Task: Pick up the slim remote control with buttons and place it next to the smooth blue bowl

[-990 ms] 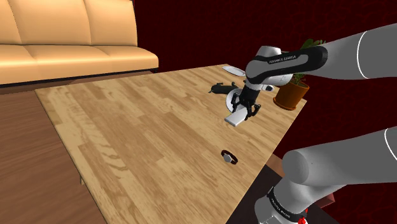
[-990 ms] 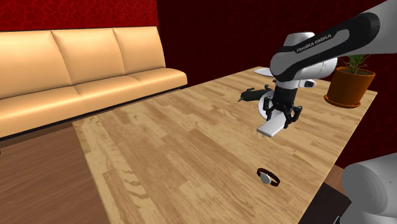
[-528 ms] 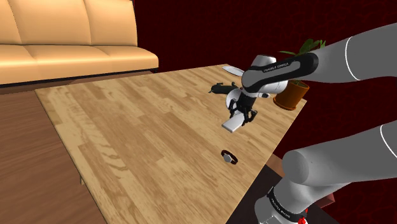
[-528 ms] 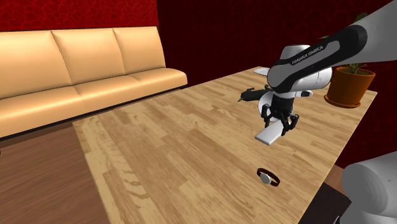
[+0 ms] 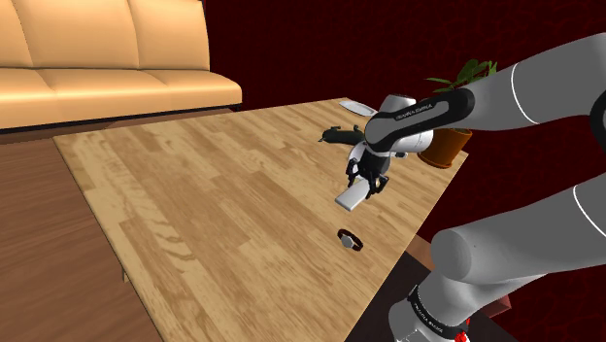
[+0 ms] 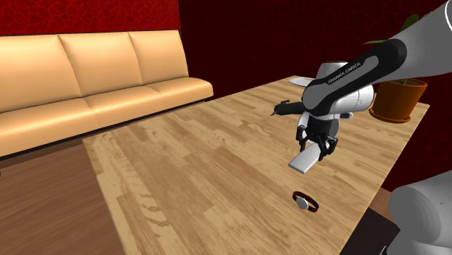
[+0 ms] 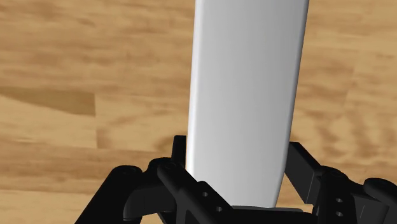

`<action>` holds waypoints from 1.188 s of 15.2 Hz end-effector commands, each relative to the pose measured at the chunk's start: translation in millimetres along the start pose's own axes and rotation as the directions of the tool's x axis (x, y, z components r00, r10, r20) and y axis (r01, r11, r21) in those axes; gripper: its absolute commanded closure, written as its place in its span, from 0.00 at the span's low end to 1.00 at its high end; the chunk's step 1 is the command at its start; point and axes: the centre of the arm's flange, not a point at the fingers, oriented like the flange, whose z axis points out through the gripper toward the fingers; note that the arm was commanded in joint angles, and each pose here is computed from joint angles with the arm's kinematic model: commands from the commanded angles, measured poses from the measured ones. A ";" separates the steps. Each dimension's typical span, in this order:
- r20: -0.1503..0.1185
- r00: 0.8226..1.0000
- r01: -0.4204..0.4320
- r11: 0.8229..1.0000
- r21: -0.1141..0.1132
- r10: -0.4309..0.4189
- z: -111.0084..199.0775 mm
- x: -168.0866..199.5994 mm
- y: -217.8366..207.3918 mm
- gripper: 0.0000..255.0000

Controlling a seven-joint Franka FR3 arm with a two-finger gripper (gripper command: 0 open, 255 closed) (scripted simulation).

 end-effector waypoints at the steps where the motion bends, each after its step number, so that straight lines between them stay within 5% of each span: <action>1: 0.000 1.000 0.000 1.000 0.000 0.000 0.8 0.2 0.2 1.00; 4: 0.000 1.000 0.000 1.000 0.000 0.000 0.8 0.2 0.2 1.00; 5: 0.000 1.000 0.000 1.000 0.000 0.000 0.8 0.2 0.2 0.00; 10: 0.000 1.000 0.000 1.000 0.000 0.000 0.8 0.2 0.2 0.00; 14: 0.000 1.000 0.000 1.000 0.000 0.000 -49.2 0.1 0.2 0.00; 18: 0.000 1.000 0.000 1.000 0.000 0.000 -49.2 0.1 0.2 0.00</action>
